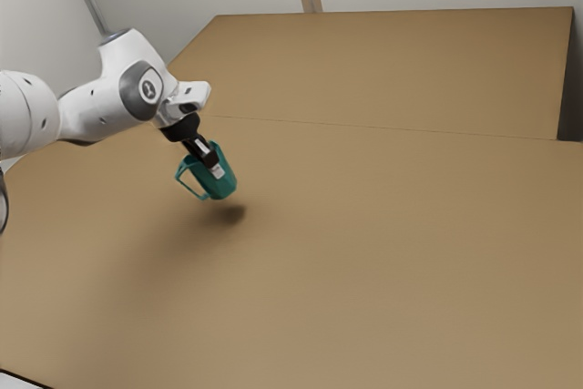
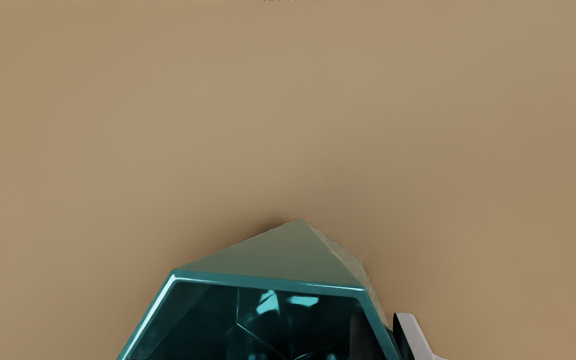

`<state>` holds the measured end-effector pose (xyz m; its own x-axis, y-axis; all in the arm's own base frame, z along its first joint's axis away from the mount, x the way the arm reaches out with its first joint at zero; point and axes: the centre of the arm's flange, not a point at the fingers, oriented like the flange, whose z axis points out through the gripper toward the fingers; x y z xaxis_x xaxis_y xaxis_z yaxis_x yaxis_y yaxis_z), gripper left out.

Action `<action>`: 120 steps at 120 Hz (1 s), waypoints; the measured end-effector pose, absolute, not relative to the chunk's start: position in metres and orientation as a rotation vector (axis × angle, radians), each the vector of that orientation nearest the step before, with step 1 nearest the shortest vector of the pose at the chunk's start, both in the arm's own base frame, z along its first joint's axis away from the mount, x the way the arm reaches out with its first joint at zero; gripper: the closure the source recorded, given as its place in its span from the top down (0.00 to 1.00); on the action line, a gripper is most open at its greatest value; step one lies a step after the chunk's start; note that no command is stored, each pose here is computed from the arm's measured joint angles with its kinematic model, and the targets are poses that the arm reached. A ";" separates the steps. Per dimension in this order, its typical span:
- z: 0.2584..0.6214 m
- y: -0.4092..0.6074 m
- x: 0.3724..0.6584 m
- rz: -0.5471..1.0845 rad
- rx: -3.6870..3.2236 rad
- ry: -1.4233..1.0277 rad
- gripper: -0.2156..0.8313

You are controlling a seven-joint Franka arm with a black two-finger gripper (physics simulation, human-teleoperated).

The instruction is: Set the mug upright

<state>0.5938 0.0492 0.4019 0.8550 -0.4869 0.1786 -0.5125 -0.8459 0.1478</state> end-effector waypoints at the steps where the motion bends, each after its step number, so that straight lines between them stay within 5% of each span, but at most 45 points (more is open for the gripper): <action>1: 0.402 0.048 0.594 0.199 2.846 -0.777 0.05; 100: 0.336 0.003 0.627 0.213 3.078 -0.810 0.05; 120: 0.337 -0.001 0.627 0.217 3.078 -0.801 0.39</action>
<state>0.6267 -0.0010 0.3367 0.8644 -0.4882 0.1198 -0.4819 -0.8726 -0.0788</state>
